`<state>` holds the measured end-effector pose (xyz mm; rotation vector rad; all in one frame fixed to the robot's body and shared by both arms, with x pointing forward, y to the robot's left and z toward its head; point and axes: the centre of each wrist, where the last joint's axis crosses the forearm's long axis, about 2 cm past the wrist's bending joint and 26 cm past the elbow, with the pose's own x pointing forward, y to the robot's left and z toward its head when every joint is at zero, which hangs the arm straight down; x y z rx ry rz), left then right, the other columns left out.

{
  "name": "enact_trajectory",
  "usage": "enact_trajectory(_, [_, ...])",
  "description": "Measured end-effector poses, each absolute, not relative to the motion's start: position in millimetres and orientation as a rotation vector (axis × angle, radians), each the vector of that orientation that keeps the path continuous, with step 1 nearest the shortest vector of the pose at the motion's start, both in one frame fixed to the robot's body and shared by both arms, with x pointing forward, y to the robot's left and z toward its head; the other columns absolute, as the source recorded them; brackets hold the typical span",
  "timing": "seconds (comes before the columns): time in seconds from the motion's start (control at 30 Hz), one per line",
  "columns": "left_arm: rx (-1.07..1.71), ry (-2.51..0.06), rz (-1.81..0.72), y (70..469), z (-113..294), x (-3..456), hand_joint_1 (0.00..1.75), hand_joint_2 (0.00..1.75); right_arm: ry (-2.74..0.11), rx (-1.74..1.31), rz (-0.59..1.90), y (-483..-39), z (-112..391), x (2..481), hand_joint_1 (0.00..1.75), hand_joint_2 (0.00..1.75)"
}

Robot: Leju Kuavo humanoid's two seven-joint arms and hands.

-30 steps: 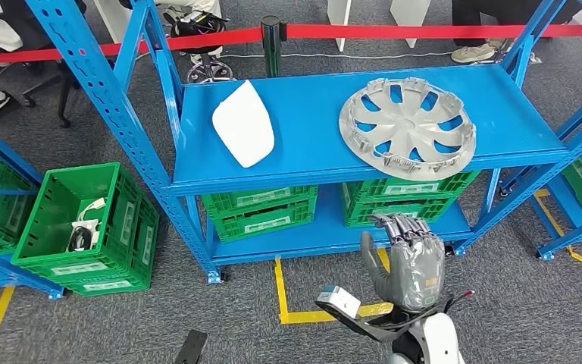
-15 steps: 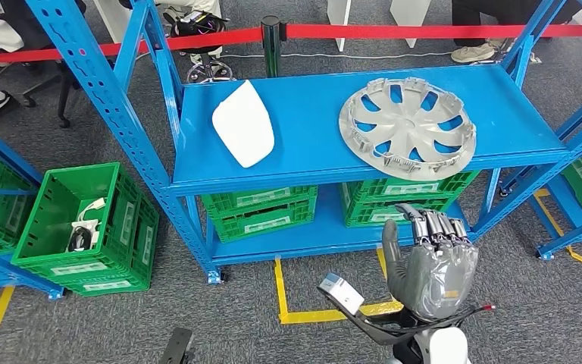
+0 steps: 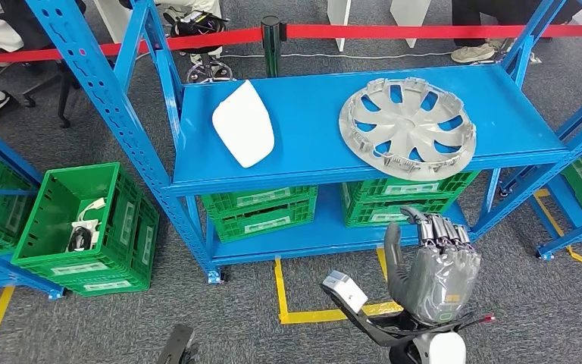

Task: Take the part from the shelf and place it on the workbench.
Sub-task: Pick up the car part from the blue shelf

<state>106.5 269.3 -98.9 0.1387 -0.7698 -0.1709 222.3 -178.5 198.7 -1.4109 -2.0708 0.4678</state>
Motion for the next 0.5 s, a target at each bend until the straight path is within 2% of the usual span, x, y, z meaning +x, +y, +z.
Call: enact_trajectory(0.5, [0.11, -0.746, -0.242, 266.7, -97.4, 111.8, 0.0, 1.75, -2.054, -1.356, 0.516, -167.6, 187.0, 217.2, 1.75, 1.75])
